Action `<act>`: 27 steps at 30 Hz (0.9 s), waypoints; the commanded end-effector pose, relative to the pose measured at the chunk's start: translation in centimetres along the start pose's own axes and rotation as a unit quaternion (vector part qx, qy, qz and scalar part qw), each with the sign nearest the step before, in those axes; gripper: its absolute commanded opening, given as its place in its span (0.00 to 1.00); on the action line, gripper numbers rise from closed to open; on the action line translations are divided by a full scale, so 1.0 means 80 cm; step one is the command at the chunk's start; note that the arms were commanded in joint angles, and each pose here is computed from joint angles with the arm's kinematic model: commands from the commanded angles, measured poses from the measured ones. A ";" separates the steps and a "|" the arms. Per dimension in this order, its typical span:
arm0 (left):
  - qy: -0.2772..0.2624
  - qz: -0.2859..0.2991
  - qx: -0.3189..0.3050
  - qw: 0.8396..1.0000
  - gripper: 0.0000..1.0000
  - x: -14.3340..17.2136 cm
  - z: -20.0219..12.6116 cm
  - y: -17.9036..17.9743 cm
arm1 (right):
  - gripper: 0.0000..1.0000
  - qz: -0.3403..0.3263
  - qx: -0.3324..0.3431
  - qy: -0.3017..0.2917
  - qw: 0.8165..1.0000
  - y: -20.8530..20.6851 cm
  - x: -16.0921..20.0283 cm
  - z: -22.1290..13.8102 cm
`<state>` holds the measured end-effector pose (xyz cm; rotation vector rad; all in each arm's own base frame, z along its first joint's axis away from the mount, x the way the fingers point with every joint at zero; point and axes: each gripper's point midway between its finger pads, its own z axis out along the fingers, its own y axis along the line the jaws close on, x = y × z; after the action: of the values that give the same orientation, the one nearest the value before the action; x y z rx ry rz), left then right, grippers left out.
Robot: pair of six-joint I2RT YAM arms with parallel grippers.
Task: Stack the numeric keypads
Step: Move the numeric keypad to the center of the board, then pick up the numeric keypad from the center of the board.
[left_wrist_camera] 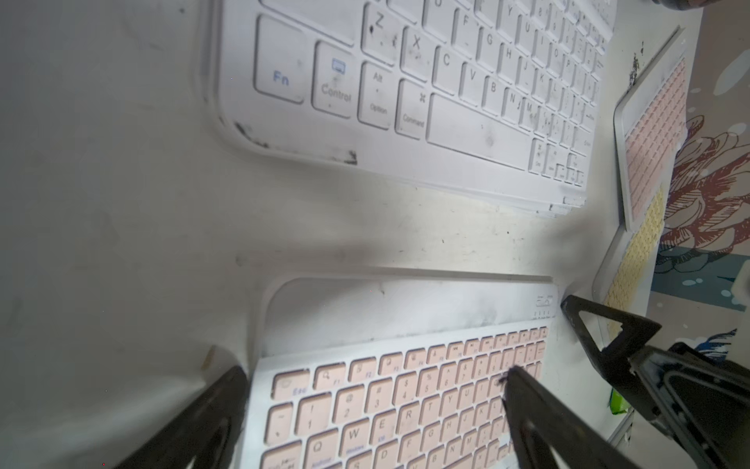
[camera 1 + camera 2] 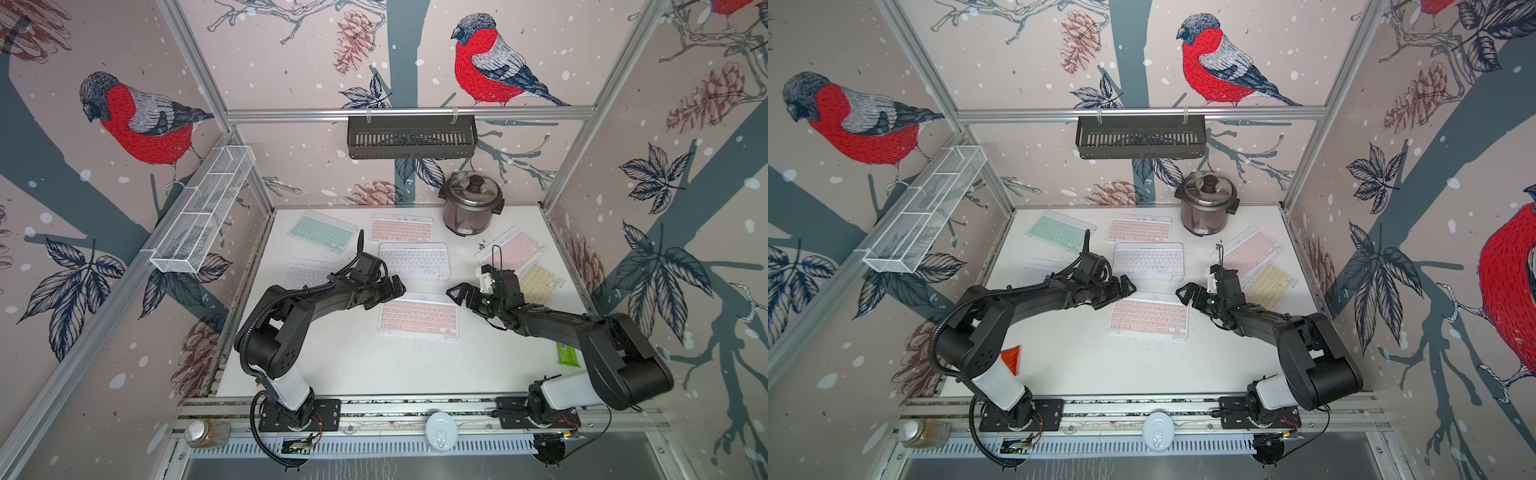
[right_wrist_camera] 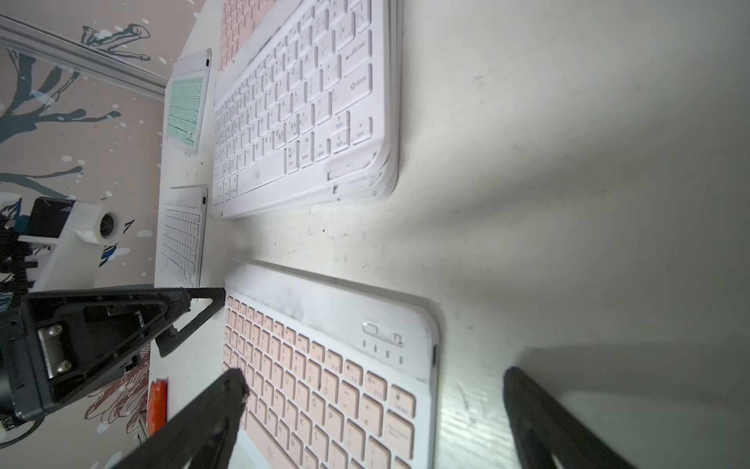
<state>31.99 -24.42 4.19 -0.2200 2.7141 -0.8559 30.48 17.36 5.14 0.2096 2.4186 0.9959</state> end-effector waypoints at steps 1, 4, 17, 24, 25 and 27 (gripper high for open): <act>0.072 -0.020 -0.047 0.996 0.98 0.046 0.002 0.036 | 1.00 0.001 -0.005 0.028 1.000 -0.007 0.017 0.000; 0.079 -0.013 -0.045 0.996 0.98 0.049 0.003 0.035 | 1.00 0.012 -0.032 0.033 0.999 0.002 0.022 0.001; 0.092 -0.001 -0.026 0.995 0.98 0.055 0.006 0.030 | 1.00 0.030 -0.088 0.024 0.995 0.018 0.027 -0.003; 0.095 0.001 -0.026 0.995 0.99 0.056 0.006 0.031 | 1.00 0.041 -0.082 0.019 0.996 0.005 0.023 0.001; 0.097 0.000 -0.026 0.995 0.99 0.057 0.007 0.031 | 1.00 0.042 -0.084 0.021 0.995 0.005 0.023 0.003; 0.096 0.000 -0.027 0.995 0.99 0.057 0.007 0.032 | 1.00 0.044 -0.089 0.023 0.995 0.006 0.023 0.004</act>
<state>31.26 -25.39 4.10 -0.0824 2.7203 -0.9251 29.81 18.50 5.64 0.1861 2.3067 1.2390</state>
